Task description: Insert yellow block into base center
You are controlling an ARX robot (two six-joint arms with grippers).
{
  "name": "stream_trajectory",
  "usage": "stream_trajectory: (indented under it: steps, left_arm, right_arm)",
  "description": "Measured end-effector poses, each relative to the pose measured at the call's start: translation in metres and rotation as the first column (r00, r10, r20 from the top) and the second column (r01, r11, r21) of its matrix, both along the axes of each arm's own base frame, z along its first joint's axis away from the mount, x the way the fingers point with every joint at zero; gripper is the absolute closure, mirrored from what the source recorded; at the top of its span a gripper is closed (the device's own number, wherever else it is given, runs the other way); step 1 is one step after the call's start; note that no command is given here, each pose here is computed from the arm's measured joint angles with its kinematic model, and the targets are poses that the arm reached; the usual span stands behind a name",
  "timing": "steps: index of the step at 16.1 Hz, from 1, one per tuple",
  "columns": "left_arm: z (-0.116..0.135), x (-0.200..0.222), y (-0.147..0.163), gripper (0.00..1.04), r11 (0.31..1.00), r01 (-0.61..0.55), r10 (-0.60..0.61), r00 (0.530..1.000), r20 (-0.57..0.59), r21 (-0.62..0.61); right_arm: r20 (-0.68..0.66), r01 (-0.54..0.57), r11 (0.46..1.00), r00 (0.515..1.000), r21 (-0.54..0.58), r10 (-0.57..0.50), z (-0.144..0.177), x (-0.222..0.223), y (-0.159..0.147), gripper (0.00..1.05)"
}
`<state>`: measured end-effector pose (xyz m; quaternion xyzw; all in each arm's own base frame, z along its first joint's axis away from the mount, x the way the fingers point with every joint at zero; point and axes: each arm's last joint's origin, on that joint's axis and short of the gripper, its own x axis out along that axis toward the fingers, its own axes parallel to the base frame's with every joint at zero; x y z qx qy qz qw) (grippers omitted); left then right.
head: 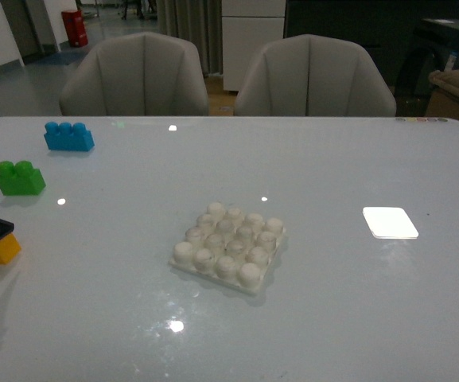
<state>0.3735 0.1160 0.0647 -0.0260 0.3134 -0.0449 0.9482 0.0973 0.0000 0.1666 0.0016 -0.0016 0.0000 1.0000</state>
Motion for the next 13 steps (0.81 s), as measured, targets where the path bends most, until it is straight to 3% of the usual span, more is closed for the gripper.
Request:
stream_trajectory:
  steps: [3,4,7,13]
  left_arm:
    - [-0.007,-0.001,0.001,0.09,1.0,-0.007,0.008,1.0,-0.021,0.01]
    - [-0.008,-0.001,0.001,0.22,1.0,-0.011,0.011,1.0,-0.021,0.012]
    - [-0.007,0.0,-0.001,0.4,1.0,-0.01,0.011,1.0,-0.015,0.017]
    - [-0.001,-0.007,-0.011,0.41,1.0,0.007,-0.007,1.0,-0.008,0.021]
  right_arm:
    - [0.0,0.0,1.0,1.0,0.0,0.0,0.0,0.0,0.0,0.06]
    - [0.0,0.0,1.0,1.0,0.0,0.0,0.0,0.0,0.0,0.06]
    - [0.0,0.0,1.0,1.0,0.0,0.0,0.0,0.0,0.0,0.06]
    - [0.0,0.0,1.0,1.0,0.0,0.0,0.0,0.0,0.0,0.06]
